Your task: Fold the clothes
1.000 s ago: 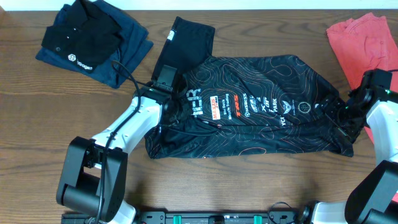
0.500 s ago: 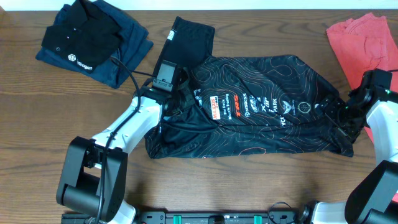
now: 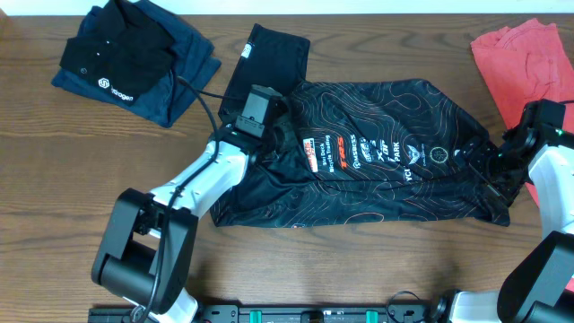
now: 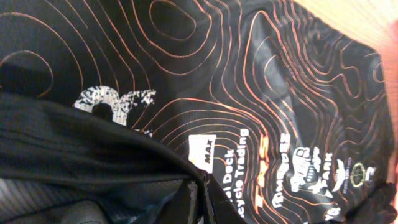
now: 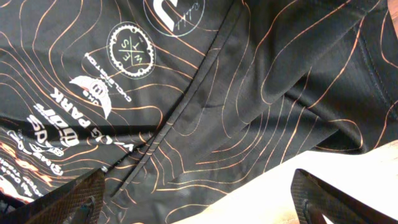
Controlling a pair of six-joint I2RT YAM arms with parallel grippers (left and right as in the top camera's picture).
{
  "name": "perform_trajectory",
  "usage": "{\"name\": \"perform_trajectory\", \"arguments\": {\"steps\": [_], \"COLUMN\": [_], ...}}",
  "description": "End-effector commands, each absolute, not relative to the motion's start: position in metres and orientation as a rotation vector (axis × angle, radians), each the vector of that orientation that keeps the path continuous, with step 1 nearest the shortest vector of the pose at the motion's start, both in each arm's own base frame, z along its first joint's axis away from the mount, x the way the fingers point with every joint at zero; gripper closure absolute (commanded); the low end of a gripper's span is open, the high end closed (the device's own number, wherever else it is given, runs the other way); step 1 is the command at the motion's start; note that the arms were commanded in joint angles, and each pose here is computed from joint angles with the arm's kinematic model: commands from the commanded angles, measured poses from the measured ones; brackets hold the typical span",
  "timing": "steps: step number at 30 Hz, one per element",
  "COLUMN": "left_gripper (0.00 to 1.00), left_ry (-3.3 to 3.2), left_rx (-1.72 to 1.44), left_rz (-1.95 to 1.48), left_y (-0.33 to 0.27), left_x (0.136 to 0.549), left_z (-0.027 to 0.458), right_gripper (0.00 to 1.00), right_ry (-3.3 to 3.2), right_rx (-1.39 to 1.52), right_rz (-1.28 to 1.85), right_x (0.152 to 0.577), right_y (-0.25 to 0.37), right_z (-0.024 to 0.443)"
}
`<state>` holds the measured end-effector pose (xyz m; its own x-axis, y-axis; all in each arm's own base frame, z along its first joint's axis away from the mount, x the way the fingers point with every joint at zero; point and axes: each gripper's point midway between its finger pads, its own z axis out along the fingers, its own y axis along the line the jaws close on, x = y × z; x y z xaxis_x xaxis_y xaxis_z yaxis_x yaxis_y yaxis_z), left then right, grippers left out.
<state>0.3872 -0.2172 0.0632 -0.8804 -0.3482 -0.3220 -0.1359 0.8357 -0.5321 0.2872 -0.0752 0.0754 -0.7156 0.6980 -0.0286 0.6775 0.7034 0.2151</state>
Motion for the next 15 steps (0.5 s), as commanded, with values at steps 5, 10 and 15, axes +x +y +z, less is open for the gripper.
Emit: {"name": "perform_trajectory", "arguments": {"steps": [5, 10, 15], "left_gripper": [0.64, 0.1, 0.08], "left_ry": [2.59, 2.575, 2.601], "left_rx": [-0.403, -0.43, -0.429], "left_rz": [-0.605, -0.537, -0.612], "left_y": [-0.208, -0.193, -0.183], "left_x": [0.397, 0.402, 0.401], "left_z": [0.053, 0.051, 0.06], "right_gripper": [0.06, 0.06, 0.06], "right_ry": [2.818, 2.822, 2.835], "right_rx": [1.125, 1.128, 1.11], "right_rz": [0.296, 0.296, 0.294], "right_x": [0.286, 0.285, 0.284], "right_y": [-0.07, -0.07, -0.07], "right_z": [0.073, 0.073, 0.073]}}
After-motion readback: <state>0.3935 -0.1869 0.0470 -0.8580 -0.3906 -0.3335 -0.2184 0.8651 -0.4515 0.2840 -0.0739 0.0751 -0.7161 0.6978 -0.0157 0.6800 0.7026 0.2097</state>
